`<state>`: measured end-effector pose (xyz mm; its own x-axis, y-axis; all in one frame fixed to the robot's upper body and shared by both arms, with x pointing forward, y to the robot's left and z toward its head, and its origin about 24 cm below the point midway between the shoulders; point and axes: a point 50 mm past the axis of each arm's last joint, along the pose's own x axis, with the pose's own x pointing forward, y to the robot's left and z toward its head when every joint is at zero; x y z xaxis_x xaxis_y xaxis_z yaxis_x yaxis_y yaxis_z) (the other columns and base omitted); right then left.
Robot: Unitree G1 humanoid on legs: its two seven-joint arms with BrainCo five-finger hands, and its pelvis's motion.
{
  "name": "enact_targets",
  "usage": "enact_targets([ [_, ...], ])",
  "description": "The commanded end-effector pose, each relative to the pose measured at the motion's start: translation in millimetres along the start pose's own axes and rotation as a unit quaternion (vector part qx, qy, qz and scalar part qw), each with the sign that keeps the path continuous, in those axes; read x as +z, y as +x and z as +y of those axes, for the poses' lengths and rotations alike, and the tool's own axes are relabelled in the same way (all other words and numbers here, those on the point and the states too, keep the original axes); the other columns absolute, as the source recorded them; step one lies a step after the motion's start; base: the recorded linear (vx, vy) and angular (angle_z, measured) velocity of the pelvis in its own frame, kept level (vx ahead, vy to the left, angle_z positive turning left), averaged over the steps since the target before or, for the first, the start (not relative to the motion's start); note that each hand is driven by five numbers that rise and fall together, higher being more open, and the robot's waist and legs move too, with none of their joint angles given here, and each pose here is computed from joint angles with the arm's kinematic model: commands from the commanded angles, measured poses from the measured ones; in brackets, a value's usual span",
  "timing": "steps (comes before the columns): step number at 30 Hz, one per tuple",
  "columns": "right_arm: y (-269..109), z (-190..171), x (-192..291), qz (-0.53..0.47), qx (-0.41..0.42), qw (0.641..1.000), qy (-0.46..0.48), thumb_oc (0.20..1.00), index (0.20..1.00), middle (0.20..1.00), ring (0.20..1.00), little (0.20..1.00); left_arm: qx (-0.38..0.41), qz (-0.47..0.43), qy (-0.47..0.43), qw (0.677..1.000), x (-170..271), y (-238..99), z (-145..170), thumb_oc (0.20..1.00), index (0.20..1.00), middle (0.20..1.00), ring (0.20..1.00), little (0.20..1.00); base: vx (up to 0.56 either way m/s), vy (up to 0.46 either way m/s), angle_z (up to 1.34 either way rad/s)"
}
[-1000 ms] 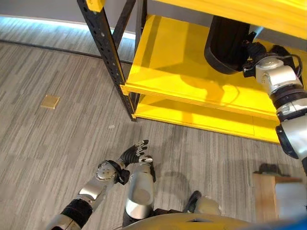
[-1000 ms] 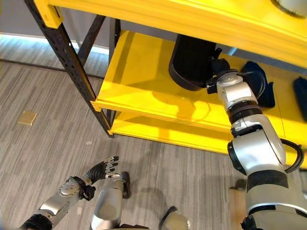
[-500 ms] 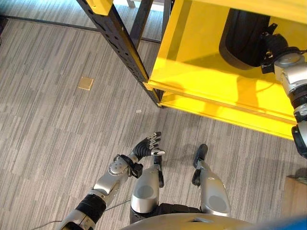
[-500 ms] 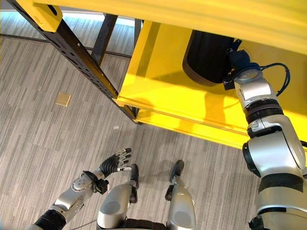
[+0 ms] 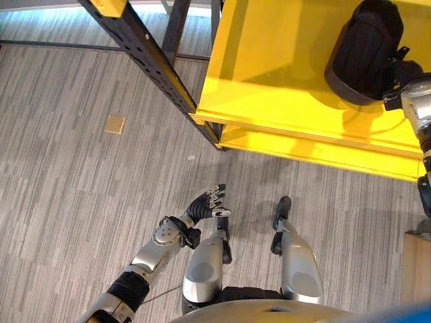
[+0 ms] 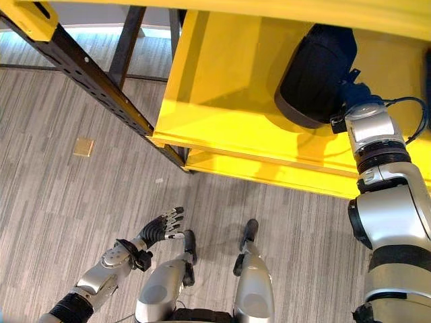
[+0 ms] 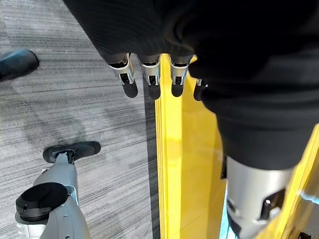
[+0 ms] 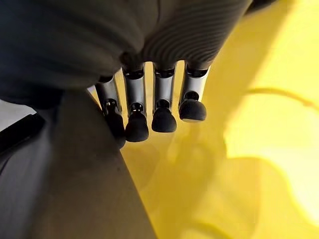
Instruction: Move parts from the plastic box to the shelf.
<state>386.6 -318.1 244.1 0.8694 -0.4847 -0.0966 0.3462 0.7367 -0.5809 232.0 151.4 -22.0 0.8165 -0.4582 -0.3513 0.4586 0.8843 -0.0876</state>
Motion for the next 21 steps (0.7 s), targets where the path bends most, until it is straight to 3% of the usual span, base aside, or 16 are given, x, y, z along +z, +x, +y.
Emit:
enact_targets([
  [1, -6.1, -40.9, 27.7, -0.051, -0.070, 0.993, -0.078, 0.200, 0.200, 0.200, 0.200, 0.200, -0.024, 0.006, -0.006, 1.000, -13.6, -10.6, -18.1, 1.000, 1.000, 1.000, 1.000, 1.000, 0.04, -0.045, -0.11],
  [7, -14.6, -70.1, 47.4, -0.088, -0.128, 0.972, -0.175, 0.200, 0.200, 0.200, 0.200, 0.200, -0.019, 0.021, 0.009, 1.000, -15.8, -14.0, -9.6, 1.000, 1.000, 1.000, 1.000, 1.000, 0.01, -0.194, -0.13],
  [21, -28.3, -74.8, 85.3, -0.157, -0.169, 0.940, -0.253, 0.200, 0.200, 0.200, 0.200, 0.200, -0.011, 0.041, 0.031, 0.999, -18.5, -22.3, 9.7, 1.000, 1.000, 1.000, 1.000, 1.000, 0.02, -0.150, -0.04],
])
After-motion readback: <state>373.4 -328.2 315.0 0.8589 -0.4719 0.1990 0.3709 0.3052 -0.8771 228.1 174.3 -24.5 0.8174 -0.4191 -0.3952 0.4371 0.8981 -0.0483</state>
